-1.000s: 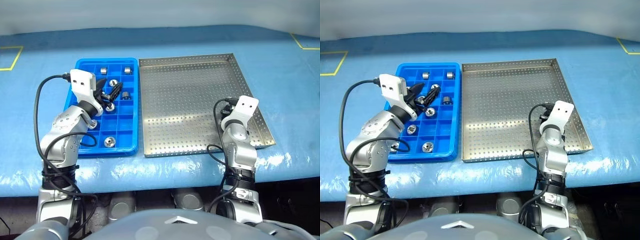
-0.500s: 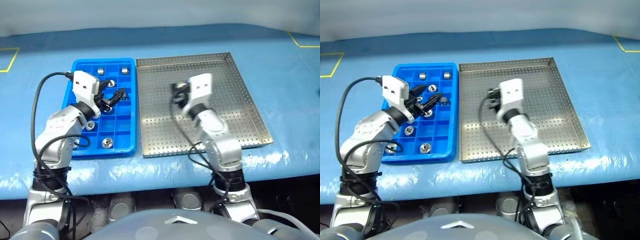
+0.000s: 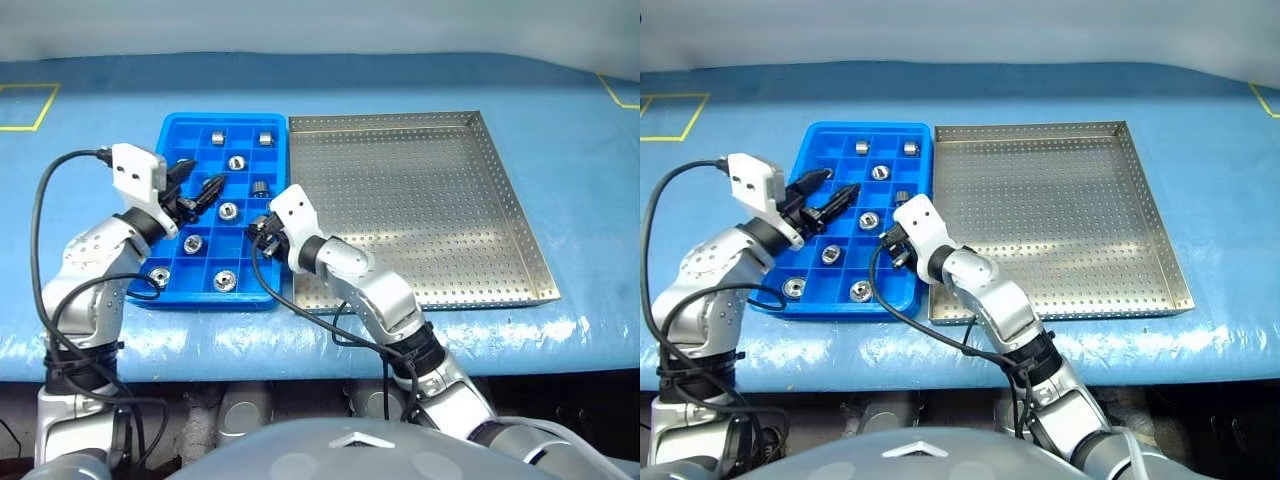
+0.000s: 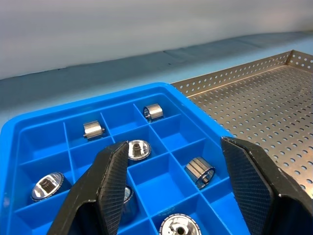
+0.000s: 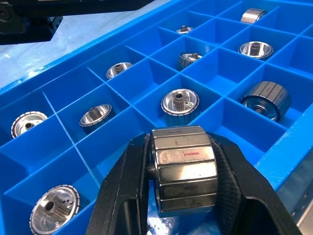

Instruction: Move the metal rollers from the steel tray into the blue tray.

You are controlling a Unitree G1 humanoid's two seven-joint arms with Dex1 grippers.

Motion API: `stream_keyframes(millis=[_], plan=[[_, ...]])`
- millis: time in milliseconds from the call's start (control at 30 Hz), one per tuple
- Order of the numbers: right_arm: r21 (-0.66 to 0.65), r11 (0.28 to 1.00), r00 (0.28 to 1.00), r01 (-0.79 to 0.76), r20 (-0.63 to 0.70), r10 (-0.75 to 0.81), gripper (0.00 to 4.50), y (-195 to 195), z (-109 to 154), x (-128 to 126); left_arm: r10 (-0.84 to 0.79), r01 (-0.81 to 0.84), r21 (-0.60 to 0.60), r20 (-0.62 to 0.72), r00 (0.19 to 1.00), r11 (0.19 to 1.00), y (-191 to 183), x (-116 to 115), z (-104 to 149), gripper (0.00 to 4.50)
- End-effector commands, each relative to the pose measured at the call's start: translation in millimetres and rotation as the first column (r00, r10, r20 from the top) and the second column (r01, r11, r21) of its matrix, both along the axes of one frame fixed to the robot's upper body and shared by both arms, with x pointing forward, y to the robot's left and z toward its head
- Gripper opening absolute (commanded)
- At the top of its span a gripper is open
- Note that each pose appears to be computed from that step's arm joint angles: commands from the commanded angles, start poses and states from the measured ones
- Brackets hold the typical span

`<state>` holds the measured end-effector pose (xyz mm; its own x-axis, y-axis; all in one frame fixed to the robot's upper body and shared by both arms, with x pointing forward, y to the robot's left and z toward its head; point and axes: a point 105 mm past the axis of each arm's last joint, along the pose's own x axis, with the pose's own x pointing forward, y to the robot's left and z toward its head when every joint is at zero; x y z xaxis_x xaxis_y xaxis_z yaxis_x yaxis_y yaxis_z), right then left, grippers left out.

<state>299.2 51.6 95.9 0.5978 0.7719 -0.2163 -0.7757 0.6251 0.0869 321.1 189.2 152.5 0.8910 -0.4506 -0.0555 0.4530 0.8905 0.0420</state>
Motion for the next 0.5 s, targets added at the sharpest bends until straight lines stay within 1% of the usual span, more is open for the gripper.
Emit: stream_keyframes(millis=[33, 67, 133, 233, 333, 367, 433, 467, 500], plan=[[0.010, 1.000, 0.999, 0.010, 0.030, -0.010, 2.28, -2, 10, 2, -0.026, 0.026, -0.005, 0.036, 0.999, 1.000, -9, -2, 10, 3.29], [0.031, 1.000, 0.999, 0.006, 0.038, -0.008, 2.67, -3, 15, 0, -0.038, 0.039, -0.009, 0.032, 0.999, 0.999, -12, -1, 10, 3.29], [0.065, 0.998, 0.998, 0.007, 0.068, -0.012, 3.26, -5, 25, -2, -0.064, 0.064, -0.009, 0.024, 0.998, 0.998, -19, 0, 8, 3.29], [0.096, 0.994, 0.994, 0.048, 0.094, -0.057, 3.26, -15, 36, -2, -0.102, 0.102, -0.009, 0.018, 0.995, 0.995, -31, 2, 5, 3.29], [0.135, 0.977, 0.962, 0.168, 0.193, -0.192, 3.26, -42, 57, 8, -0.129, 0.130, -0.020, 0.024, 0.991, 0.991, -42, 4, 4, 3.29], [0.147, 0.963, 0.937, 0.224, 0.239, -0.255, 3.26, -57, 65, 13, -0.153, 0.154, -0.028, 0.023, 0.988, 0.988, -49, 4, 3, 3.29], [0.138, 0.930, 0.865, 0.339, 0.343, -0.366, 3.26, -93, 77, 20, -0.229, 0.229, 0.001, 0.015, 0.973, 0.973, -68, -1, -3, 3.29], [0.086, 0.909, 0.822, 0.408, 0.398, -0.407, 3.26, -117, 74, 22, -0.266, 0.266, 0.014, 0.010, 0.964, 0.964, -78, -3, -6, 3.29], [0.036, 0.892, 0.799, 0.451, 0.429, -0.421, 3.26, -135, 70, 23, -0.289, 0.289, 0.019, 0.007, 0.957, 0.957, -84, -5, -9, 3.29]])
